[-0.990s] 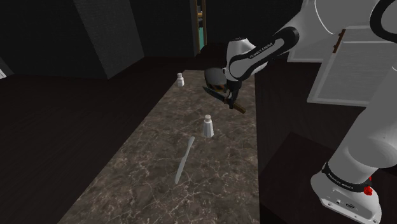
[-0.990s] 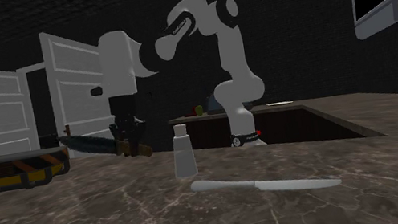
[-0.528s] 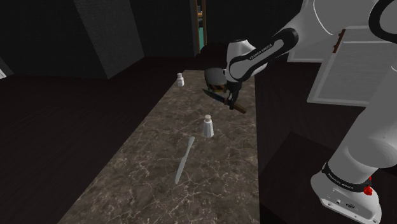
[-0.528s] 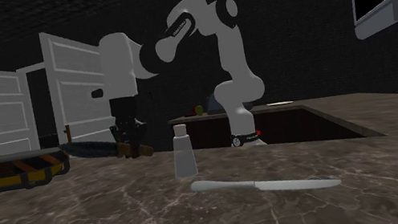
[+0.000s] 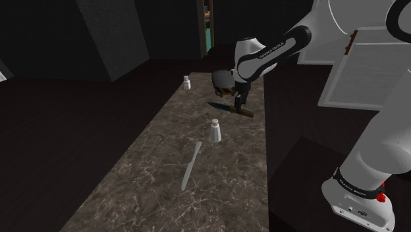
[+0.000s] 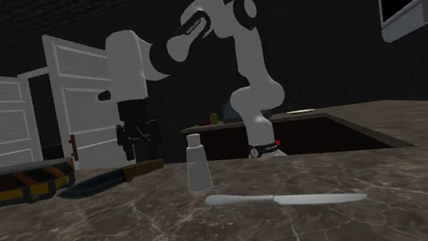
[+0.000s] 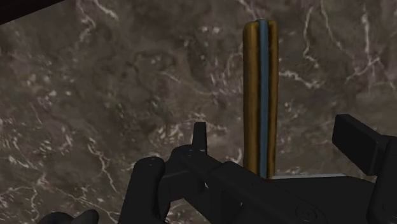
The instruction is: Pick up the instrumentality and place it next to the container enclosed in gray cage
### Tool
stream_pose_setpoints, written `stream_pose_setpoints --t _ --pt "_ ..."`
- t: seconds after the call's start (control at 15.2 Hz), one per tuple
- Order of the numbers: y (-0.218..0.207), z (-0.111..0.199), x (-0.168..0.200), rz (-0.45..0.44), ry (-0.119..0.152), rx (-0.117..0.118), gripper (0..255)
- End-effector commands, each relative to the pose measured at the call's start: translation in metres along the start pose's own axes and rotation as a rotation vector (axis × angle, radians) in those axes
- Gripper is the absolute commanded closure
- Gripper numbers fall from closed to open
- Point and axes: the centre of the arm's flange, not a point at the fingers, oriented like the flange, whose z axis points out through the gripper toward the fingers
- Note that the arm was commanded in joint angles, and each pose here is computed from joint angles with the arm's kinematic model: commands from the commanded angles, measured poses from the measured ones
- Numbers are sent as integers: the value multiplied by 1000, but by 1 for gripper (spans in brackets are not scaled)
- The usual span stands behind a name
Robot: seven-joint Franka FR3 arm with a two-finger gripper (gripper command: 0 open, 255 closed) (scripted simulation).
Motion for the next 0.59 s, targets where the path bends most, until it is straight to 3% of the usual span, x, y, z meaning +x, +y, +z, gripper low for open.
stream_pose_setpoints --t 0.0,0.53 --pt "2 -23 -1 0 -1 1 0" --pt "2 -34 -1 0 -1 1 0"
